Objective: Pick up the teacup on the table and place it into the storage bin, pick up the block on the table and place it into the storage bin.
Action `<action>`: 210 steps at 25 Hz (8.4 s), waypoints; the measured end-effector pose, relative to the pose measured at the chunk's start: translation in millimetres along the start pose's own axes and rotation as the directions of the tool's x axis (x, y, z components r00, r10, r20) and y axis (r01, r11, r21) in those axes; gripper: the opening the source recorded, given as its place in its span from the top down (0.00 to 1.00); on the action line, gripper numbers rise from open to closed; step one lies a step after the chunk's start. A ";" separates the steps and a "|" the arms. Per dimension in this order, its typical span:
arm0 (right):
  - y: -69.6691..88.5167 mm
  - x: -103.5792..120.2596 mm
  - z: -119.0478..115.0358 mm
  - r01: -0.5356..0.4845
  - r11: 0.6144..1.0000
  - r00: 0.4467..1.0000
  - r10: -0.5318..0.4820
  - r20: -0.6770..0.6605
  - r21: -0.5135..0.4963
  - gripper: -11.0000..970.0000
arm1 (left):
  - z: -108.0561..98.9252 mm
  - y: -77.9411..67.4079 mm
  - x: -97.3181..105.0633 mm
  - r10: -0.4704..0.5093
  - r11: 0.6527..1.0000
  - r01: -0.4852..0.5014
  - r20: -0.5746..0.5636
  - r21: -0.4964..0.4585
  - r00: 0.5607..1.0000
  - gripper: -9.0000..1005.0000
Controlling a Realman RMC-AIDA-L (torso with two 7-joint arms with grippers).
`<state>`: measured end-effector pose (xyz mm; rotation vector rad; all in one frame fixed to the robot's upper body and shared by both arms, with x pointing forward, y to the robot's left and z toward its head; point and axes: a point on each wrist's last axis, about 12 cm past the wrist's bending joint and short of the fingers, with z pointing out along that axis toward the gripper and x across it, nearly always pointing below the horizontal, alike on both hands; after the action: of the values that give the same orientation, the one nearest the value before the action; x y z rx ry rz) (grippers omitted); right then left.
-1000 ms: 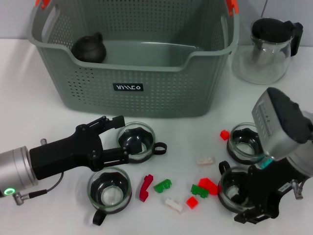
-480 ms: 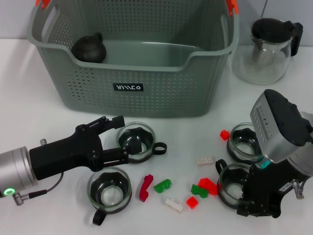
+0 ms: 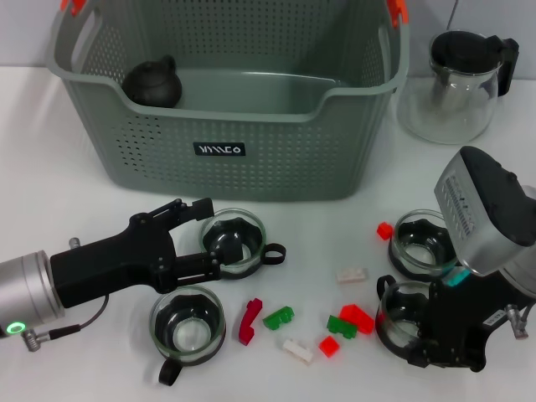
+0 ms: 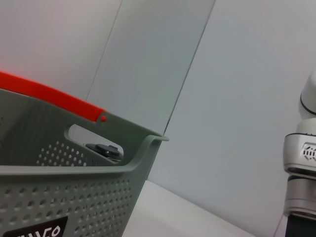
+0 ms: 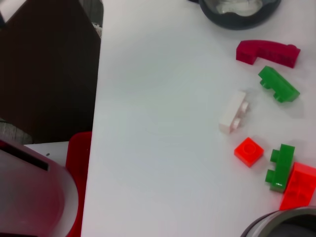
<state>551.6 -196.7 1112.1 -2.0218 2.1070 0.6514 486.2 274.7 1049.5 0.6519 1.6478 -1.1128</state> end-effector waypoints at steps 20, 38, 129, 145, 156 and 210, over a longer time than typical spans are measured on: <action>0.4 0.1 -11.5 0.001 1.000 1.000 -0.001 0.022 0.012 0.92 | 0.4 -0.7 0.1 -0.005 1.000 0.005 0.002 0.004 1.000 0.06; 9.6 1.0 -56.1 -0.022 1.000 0.993 0.023 0.117 -0.005 0.92 | -3.7 -3.0 4.0 -0.014 1.000 0.014 0.002 -0.001 1.000 0.06; -113.9 -142.5 -96.1 -0.268 0.689 0.884 -0.101 0.456 0.673 0.28 | 6.9 -4.9 5.2 -0.034 0.999 0.034 0.029 0.005 0.999 0.06; -31.3 -149.6 -133.3 0.053 0.944 0.804 -0.233 0.546 0.325 0.15 | 5.4 -3.5 3.5 -0.028 1.000 0.027 0.026 0.005 0.999 0.06; -1.4 -83.6 -131.8 0.033 0.989 0.925 -0.084 0.372 0.141 0.16 | 4.7 -3.4 3.9 -0.023 1.000 0.023 0.021 0.003 1.000 0.06; -40.1 -18.8 -13.4 -0.187 0.941 0.971 0.221 -0.093 0.281 0.25 | 7.8 -12.1 11.8 0.063 0.998 -0.064 0.022 0.029 0.998 0.05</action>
<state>594.9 -184.9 1123.3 -1.7532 2.3496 0.2481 475.4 261.4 1042.3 0.7048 1.5847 -1.0968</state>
